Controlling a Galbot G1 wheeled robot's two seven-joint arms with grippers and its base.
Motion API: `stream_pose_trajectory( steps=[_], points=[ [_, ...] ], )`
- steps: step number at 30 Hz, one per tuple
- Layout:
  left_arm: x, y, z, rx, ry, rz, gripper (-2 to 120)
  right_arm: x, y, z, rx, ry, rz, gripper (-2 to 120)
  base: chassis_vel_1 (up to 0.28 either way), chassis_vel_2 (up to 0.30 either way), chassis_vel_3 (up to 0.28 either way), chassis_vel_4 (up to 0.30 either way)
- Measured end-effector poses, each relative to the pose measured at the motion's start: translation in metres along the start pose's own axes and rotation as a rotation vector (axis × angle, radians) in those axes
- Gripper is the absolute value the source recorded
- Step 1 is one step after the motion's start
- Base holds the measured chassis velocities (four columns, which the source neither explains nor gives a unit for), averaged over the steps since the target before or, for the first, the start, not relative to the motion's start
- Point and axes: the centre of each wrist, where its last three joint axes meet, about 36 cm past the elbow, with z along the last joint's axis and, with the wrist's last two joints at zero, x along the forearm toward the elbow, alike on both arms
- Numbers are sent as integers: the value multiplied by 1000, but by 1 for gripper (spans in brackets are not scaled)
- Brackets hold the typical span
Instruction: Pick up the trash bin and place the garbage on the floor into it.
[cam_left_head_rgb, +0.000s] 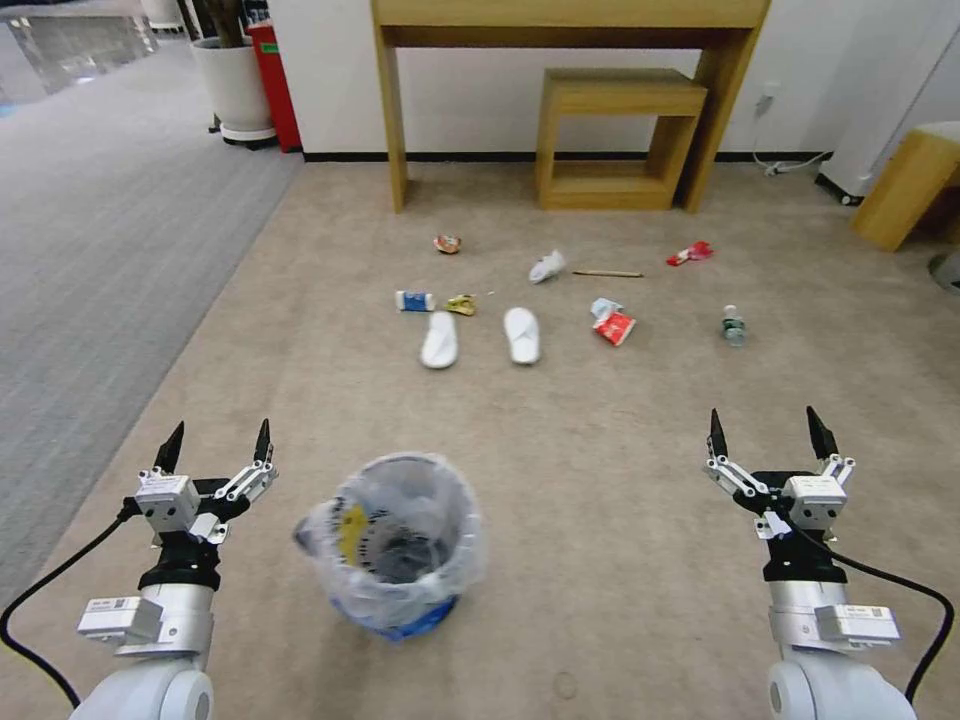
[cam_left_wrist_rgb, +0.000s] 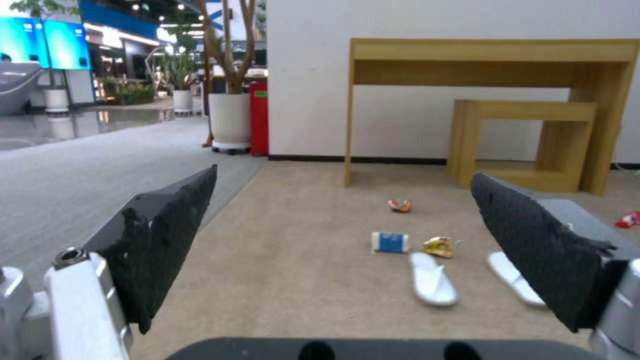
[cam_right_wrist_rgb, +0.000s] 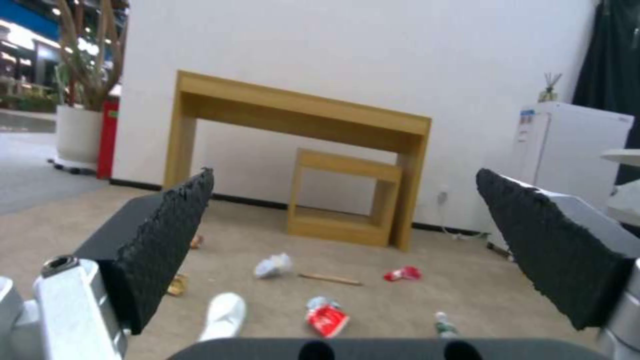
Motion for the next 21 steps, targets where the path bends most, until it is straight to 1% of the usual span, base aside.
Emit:
stream_pose_trajectory(
  steps=[2, 5, 9, 10, 13, 14, 17, 18, 19, 20, 21],
  points=[
    [0, 0, 0, -4, 3, 1, 100, 0, 0, 0, 0, -3, 0, 100, 167, 137, -148, -187],
    [0, 0, -4, -16, 11, 7, 100, -1, 0, 1, 0, -7, 0, 100, 57, 36, -32, -53],
    [-2, -1, -13, -42, 59, 39, 100, -2, -2, 2, 5, -11, -2, 100, -69, -45, 34, 41],
    [-2, -1, -13, -42, 59, 39, 100, -2, -2, 2, 5, -11, -2, 100, -86, -53, 48, 45],
    [-3, -3, -19, -42, 128, 59, 100, -2, -2, 3, 6, -14, -4, 100, -27, -46, 18, 20],
    [-3, -3, -19, -42, 128, 59, 100, -2, -2, 3, 6, -14, -4, 100, 0, 0, 0, 0],
    [-3, -7, -23, -39, 192, 84, 100, -3, -4, 3, 8, -18, -7, 100, 0, 0, 0, 0],
    [-3, -7, -23, -39, 192, 84, 100, -3, -4, 3, 8, -18, -7, 100, 0, 0, 0, 0],
    [-3, -10, -26, -28, 222, 101, 100, -4, -5, 3, 9, -19, -9, 100, 0, 0, 0, 0],
    [-4, -12, -28, -16, 233, 110, 100, -4, -5, 3, 10, -20, -10, 100, 0, 0, 0, 0],
    [-5, -15, -32, 16, 252, 129, 100, -5, -6, 3, 12, -21, -12, 100, 0, 0, 0, 0]
  ],
)
